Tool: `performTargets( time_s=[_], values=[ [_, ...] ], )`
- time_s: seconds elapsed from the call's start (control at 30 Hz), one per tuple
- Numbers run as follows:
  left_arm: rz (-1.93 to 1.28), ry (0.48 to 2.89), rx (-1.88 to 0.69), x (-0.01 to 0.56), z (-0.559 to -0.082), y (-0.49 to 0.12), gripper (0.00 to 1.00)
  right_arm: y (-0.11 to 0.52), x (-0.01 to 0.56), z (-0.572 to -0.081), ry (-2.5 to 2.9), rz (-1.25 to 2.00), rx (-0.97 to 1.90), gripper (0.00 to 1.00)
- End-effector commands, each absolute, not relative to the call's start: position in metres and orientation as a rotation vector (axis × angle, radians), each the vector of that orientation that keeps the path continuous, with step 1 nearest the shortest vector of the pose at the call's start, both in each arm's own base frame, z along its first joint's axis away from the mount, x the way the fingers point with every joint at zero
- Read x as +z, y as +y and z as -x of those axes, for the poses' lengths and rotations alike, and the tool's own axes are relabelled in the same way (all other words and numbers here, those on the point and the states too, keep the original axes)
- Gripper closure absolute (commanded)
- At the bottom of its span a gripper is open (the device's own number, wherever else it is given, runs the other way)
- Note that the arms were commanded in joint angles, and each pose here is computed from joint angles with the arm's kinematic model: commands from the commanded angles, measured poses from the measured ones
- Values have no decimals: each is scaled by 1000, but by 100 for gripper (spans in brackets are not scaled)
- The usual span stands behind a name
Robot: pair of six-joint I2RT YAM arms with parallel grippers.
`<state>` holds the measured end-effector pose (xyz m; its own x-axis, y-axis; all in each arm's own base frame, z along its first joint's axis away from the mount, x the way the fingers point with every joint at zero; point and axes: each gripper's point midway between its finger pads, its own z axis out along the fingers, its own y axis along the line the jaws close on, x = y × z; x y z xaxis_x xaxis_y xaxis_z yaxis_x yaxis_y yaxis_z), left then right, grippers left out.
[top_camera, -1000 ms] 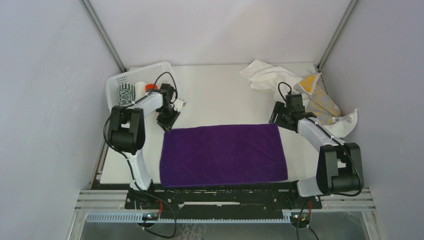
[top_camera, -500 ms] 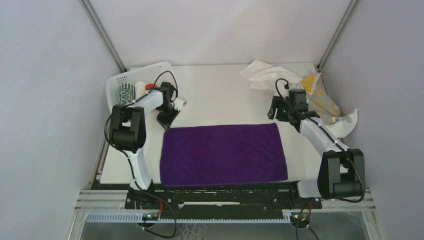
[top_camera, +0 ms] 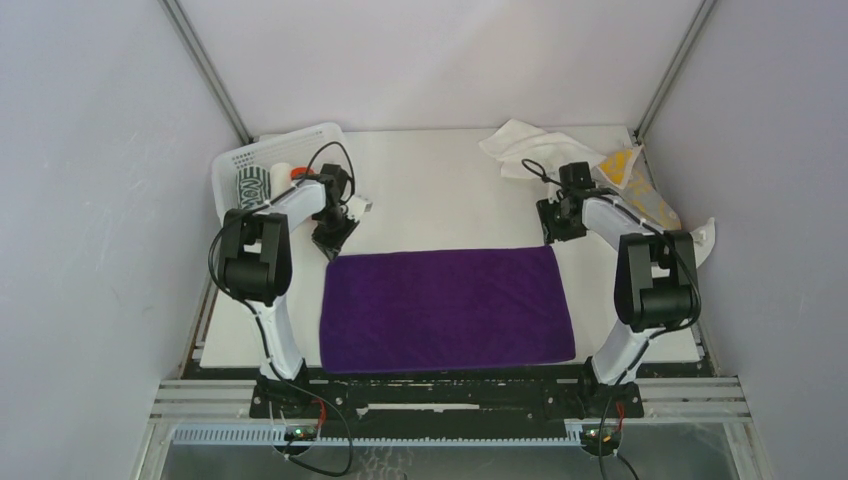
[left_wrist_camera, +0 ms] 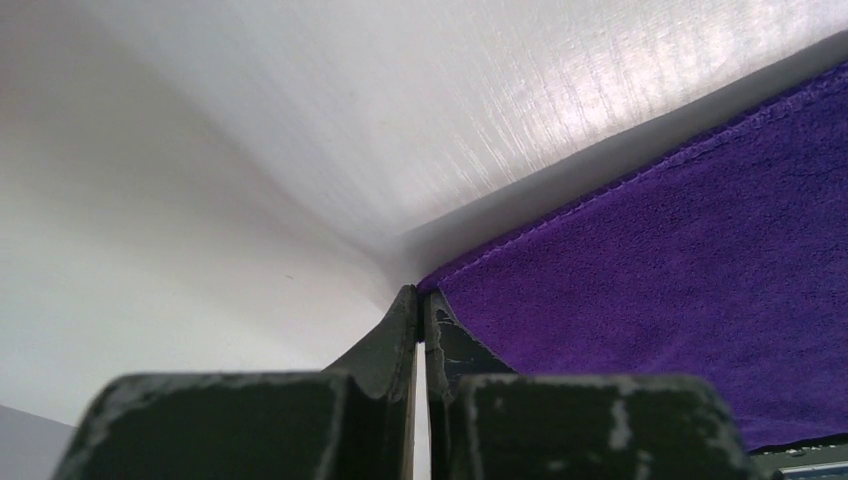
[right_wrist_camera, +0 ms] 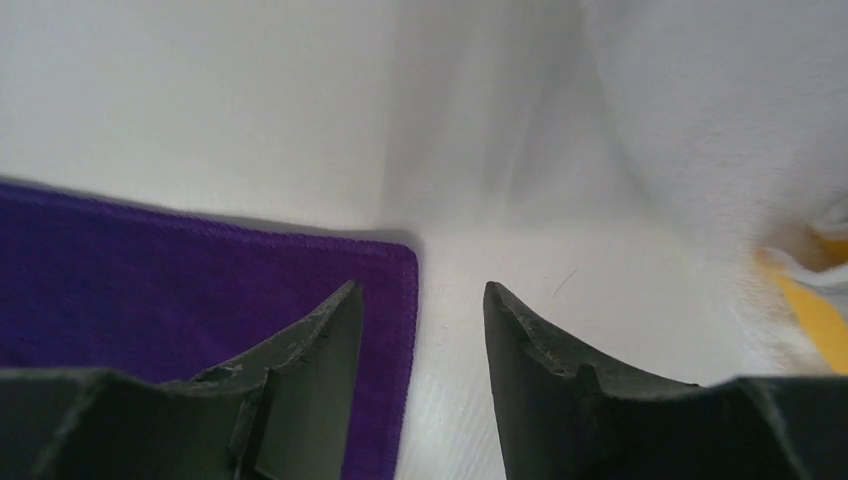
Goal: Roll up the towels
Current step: Fold the towel at the center of the board.
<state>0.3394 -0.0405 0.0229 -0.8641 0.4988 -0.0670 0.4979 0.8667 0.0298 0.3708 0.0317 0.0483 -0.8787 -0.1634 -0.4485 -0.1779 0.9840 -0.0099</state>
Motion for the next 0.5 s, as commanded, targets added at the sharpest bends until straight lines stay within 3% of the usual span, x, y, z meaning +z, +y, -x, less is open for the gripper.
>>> performTargets(
  time_s=[0.0,0.47],
  values=[
    [-740,2919,82,34,-361,-31,95,31,47,-374,2695,381,61,53],
    [-740,2924,68,32,-361,-32,95,39,30,-379,2758,459,119,62]
  ],
)
